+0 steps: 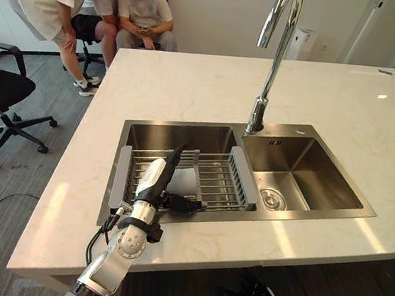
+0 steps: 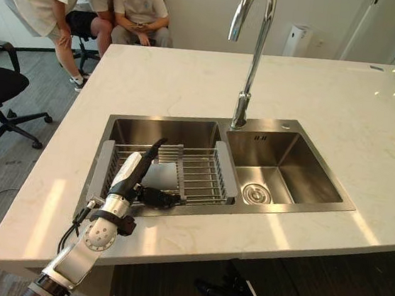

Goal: Walk over to the sink, pick up the cup, carry it to the dishwasher, place the cup inside the dishwasher, then close the dishwasher door

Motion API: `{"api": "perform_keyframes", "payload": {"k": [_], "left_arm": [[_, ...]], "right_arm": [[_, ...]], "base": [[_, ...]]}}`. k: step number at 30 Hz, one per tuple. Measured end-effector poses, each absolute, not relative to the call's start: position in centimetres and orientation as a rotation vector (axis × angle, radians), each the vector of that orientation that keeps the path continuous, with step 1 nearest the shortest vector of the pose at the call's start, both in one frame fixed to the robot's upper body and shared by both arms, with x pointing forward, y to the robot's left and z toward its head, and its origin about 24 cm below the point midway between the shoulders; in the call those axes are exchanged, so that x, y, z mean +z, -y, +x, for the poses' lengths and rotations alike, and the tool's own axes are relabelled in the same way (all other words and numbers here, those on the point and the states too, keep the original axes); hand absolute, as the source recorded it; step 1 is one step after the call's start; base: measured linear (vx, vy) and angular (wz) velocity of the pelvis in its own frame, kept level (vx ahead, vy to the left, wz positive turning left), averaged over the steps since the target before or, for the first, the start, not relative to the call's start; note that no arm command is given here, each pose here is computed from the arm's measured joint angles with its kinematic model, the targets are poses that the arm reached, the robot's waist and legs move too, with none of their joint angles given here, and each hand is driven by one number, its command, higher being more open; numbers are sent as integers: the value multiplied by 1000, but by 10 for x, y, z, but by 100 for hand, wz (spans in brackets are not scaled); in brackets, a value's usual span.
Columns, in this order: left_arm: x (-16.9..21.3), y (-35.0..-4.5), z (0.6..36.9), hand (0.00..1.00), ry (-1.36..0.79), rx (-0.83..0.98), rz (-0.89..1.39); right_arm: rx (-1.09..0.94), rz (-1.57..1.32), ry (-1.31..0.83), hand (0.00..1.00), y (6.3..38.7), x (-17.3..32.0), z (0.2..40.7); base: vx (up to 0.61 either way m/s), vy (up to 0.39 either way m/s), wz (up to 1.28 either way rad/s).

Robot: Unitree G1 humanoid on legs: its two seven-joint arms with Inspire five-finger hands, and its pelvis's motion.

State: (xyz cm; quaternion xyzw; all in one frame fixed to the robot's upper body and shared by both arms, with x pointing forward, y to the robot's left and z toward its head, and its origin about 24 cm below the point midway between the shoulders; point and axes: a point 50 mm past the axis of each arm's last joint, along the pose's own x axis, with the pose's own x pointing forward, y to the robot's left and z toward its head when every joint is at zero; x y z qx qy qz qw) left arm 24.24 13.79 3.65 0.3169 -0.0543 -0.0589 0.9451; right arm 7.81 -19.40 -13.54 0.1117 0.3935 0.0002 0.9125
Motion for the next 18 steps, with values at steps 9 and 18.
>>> {"api": "perform_keyframes", "payload": {"k": [9, 18], "left_arm": [[48, -145, 252, 100, 143, -103, 641], [49, -154, 264, 100, 134, -136, 709]], "right_arm": [[7, 233, -810, 100, 193, -136, 79], [21, 239, -811, 100, 193, -136, 78]], "base": [[13, 5, 0], [-8, 0, -1]]}}
